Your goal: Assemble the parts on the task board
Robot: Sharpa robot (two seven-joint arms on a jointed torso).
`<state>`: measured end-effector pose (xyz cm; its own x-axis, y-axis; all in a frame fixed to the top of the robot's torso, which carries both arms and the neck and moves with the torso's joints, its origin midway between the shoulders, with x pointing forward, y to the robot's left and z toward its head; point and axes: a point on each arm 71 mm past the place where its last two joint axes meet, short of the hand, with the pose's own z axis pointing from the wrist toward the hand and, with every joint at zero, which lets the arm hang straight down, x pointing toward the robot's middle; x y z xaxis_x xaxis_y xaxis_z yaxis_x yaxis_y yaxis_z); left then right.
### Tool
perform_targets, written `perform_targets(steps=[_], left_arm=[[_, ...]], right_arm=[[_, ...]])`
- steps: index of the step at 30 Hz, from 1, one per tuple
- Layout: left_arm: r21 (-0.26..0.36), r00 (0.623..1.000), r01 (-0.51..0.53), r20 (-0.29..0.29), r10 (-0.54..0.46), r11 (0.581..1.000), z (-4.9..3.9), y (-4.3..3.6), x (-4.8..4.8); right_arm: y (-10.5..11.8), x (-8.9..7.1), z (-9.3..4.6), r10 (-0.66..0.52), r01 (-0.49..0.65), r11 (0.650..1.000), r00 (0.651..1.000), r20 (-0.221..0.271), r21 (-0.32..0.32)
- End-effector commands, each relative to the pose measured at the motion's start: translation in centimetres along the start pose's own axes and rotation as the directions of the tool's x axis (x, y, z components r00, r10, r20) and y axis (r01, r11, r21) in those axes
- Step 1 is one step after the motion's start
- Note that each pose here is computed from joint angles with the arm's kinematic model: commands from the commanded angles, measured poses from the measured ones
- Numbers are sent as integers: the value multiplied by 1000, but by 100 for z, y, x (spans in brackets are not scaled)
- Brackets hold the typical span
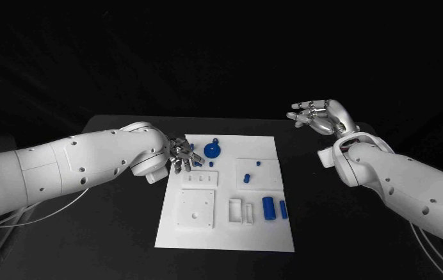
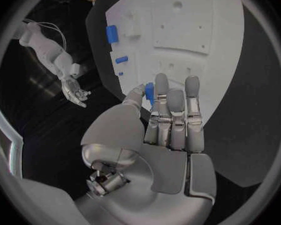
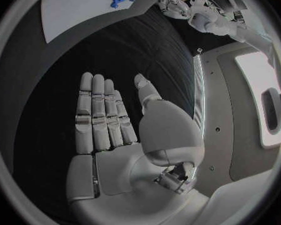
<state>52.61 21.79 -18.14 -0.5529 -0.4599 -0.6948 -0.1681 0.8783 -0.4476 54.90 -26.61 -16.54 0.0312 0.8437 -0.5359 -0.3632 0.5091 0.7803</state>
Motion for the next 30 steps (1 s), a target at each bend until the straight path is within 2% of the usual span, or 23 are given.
perform_targets(steps=[1,14,24,30], left_arm=[[-49,993,-77,89,81,996,1,-22,-10],[-16,979,-151,135,152,988,24,-159,160],[0,973,-205,111,204,979,47,-184,269],[-2,971,-217,106,216,976,66,-166,314]], right_arm=[[34,36,14,-27,26,999,999,-33,-35],[46,58,37,-9,8,999,999,-43,-33],[55,86,41,4,-7,999,998,-62,-35],[55,110,44,21,-25,999,996,-86,-38]])
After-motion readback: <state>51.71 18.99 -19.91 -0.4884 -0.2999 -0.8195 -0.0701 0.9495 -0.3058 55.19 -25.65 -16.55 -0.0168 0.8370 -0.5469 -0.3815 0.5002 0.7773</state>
